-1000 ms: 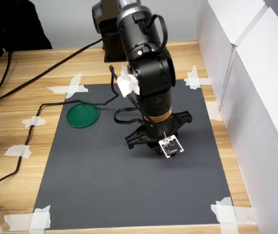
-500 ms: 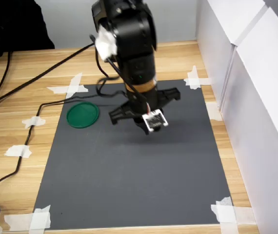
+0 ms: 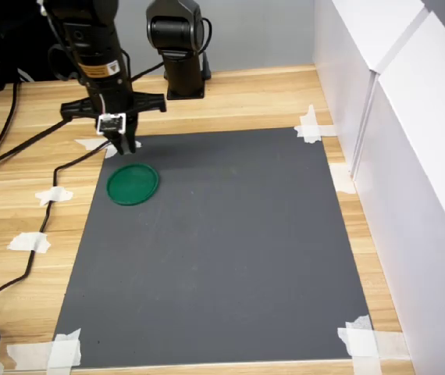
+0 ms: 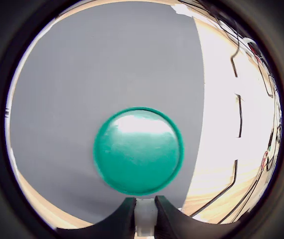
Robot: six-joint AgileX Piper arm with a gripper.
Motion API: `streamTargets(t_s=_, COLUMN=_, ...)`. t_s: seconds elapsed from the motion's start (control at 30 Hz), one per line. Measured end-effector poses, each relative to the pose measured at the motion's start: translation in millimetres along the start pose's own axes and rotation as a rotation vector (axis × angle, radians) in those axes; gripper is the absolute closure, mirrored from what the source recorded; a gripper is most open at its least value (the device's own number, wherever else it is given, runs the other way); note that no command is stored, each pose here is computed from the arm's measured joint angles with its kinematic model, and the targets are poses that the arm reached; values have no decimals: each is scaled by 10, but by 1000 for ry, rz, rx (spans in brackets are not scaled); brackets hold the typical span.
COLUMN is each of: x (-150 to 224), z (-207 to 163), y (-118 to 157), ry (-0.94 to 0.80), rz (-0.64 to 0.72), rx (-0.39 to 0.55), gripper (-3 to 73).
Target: Grasp a white terminal and put it on the green lid.
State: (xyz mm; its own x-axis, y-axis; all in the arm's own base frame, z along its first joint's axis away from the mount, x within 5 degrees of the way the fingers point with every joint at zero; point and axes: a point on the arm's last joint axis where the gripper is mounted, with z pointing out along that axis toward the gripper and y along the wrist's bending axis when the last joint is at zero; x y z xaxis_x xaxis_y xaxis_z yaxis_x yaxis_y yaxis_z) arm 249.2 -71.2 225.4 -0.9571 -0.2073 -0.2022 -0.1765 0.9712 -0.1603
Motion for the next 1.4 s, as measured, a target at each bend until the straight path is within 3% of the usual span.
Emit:
streamTargets(t_s=0.27, x=-74, z=178, y=-5, ry=-21, rz=11, rx=-48, gripper=606)
streamTargets(t_s=0.63, x=-147, z=389, y=-24, ry=-29, rz=-77, rx=-50, gripper=580)
streamTargets(t_s=0.83, x=-171, z=388, y=-17, ry=-55, rz=-70, rx=-57, gripper=454)
streamTargets(t_s=1.03, x=-178, z=387, y=-19, ry=-62, rz=-73, rx=-55, gripper=222)
streamTargets(t_s=1.13, x=-181, z=387, y=-21, ry=-66, rz=-74, rx=-52, gripper=141)
streamTargets(t_s=1.27, x=-168, z=245, y=-20, ry=-101, rz=-71, rx=-36, gripper=100)
streamTargets(t_s=1.4, x=-105, z=-190, y=-13, ry=-226, rz=-69, rx=34, gripper=138)
